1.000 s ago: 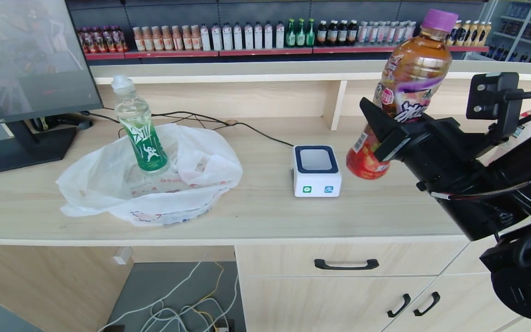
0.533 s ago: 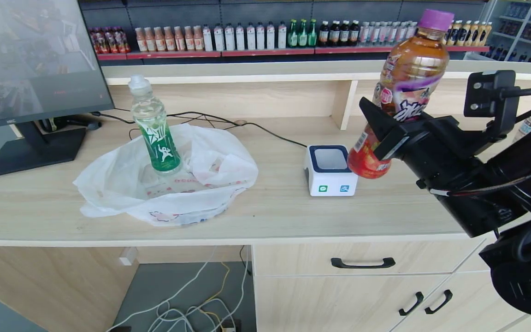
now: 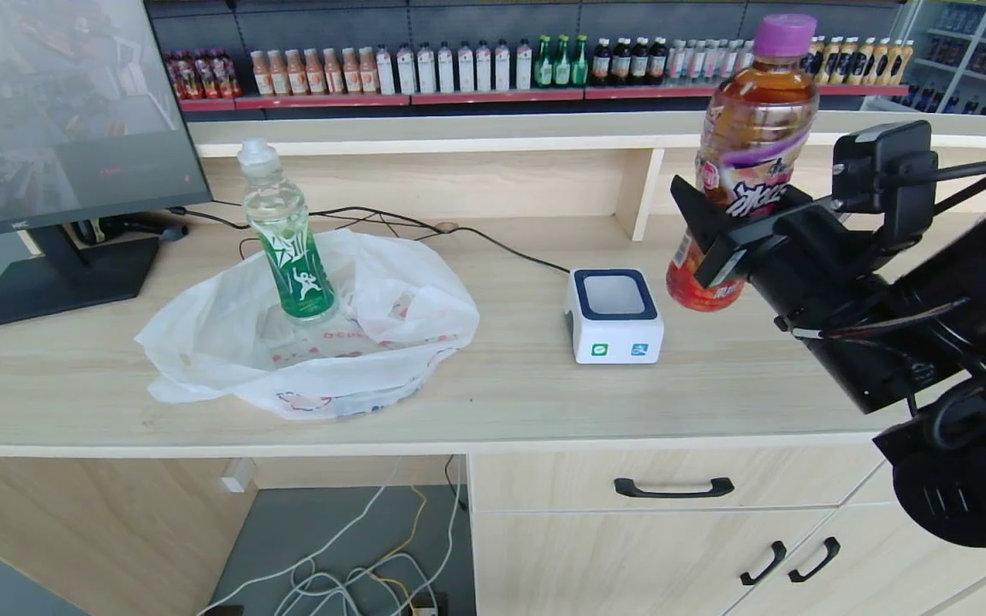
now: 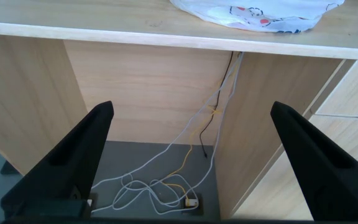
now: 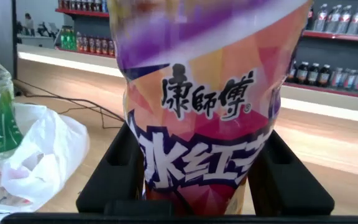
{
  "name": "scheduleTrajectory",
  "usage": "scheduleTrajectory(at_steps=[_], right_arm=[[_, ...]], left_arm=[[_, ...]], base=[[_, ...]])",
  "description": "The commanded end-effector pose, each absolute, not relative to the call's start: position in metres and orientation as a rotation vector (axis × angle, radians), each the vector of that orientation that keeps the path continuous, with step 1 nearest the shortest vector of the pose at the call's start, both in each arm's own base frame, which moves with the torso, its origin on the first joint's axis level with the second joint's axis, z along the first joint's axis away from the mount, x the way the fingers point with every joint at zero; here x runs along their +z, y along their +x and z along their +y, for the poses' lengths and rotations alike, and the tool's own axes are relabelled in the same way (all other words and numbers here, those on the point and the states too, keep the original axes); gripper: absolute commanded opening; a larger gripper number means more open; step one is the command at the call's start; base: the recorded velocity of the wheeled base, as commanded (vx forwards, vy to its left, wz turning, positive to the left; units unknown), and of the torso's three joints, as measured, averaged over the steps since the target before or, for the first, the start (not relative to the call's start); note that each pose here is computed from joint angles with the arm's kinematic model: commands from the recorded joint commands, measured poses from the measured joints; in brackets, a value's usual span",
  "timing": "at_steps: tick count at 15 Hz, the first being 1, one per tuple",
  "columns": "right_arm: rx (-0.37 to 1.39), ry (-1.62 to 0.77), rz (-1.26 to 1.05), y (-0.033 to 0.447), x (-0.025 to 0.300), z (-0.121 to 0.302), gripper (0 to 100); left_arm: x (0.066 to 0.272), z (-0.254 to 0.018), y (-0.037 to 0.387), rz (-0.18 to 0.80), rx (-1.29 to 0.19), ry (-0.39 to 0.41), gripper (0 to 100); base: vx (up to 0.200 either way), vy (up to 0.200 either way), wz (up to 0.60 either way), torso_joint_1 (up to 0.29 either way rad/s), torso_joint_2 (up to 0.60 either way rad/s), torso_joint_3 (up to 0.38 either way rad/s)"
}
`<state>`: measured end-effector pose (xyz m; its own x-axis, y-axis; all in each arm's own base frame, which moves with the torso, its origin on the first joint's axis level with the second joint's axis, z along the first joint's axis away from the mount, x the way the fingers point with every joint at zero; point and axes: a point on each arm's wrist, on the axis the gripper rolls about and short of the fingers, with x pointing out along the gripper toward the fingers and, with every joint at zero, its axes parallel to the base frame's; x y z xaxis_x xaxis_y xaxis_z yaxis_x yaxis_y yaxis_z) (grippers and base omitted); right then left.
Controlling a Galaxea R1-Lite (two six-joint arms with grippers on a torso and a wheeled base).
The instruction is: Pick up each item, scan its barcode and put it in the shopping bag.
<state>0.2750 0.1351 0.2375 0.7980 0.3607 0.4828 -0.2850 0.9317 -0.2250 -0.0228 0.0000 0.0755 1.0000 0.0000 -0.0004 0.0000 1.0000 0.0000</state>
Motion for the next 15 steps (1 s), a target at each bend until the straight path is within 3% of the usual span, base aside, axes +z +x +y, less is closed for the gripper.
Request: scheduleTrajectory(at_steps=[1,9,15], right_arm=[[0.346,-0.17,-0.535,0.279,0.232,0.137,0],[0.338,-0.333,-0.619,0.313,0.235,0.155,0],[0.495,-0.529,-0.666,0.332,0.233,0.16,0]], left_arm=[[0.075,0.0,-0.023,0.0,0.0,0.0,100],[0.075,0.0,-0.023,0.0,-0.002,0.0,100],[0.075,0.0,-0.023,0.0,-0.002,0.0,100]], base=[[0.0,0.0,0.0,0.0,0.0,0.0],[0.0,0.0,0.0,0.0,0.0,0.0],[0.0,0.0,0.0,0.0,0.0,0.0]])
